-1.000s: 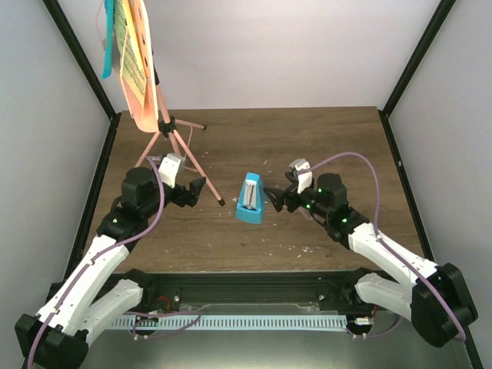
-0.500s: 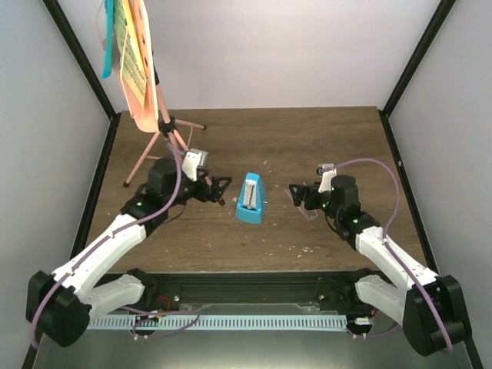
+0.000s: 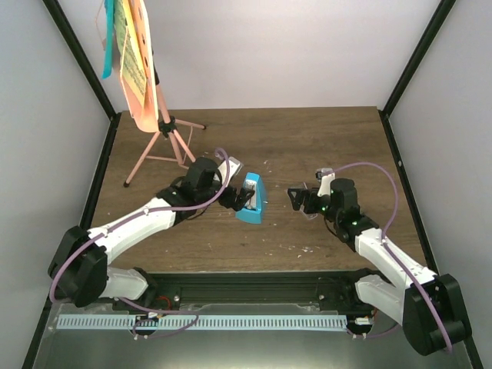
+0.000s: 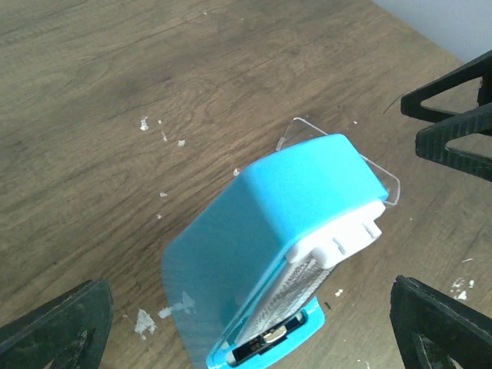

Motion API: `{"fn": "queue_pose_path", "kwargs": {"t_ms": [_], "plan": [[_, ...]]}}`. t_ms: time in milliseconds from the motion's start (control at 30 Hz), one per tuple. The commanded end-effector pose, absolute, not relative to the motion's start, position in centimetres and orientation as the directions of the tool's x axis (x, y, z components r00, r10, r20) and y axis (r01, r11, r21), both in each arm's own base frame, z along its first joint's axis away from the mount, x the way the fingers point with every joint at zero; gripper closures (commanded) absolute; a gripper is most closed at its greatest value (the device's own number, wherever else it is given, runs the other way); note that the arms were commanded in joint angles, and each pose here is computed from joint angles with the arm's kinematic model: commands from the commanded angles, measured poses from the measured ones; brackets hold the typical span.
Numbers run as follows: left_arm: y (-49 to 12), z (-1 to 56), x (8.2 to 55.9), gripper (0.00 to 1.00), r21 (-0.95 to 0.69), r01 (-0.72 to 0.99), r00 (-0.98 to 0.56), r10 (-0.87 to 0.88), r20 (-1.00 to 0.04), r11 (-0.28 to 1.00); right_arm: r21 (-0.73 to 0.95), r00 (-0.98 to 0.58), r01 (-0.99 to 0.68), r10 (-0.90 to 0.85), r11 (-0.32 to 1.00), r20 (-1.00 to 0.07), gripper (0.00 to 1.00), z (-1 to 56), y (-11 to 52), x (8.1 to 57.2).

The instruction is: Pack up the instrument practice props

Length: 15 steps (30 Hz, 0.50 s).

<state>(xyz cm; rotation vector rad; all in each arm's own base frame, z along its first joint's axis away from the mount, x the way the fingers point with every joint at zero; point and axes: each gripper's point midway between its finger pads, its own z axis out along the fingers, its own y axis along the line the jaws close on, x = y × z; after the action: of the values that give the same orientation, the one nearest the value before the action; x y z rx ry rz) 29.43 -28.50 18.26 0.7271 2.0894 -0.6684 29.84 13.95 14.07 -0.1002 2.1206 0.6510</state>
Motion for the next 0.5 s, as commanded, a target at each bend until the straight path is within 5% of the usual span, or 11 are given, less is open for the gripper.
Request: {"fn": "queue_pose_path", "kwargs": {"t_ms": [0,467], "plan": [[-29.2,19.6,30.7,0.0,-0.125,0.723,-0.409,0.274,-0.871,0.679,0.421,-0.58,-0.3,0.187,0.856,-0.793,0.0,14.8,13.8,30.3],[-30.3,17.9,30.6,0.05,-0.103,0.771,-0.362,0.299,-0.883,0.629,0.44,-0.601,-0.276,0.204,0.854,-0.773,0.0,13.4,13.9,30.8]]}}
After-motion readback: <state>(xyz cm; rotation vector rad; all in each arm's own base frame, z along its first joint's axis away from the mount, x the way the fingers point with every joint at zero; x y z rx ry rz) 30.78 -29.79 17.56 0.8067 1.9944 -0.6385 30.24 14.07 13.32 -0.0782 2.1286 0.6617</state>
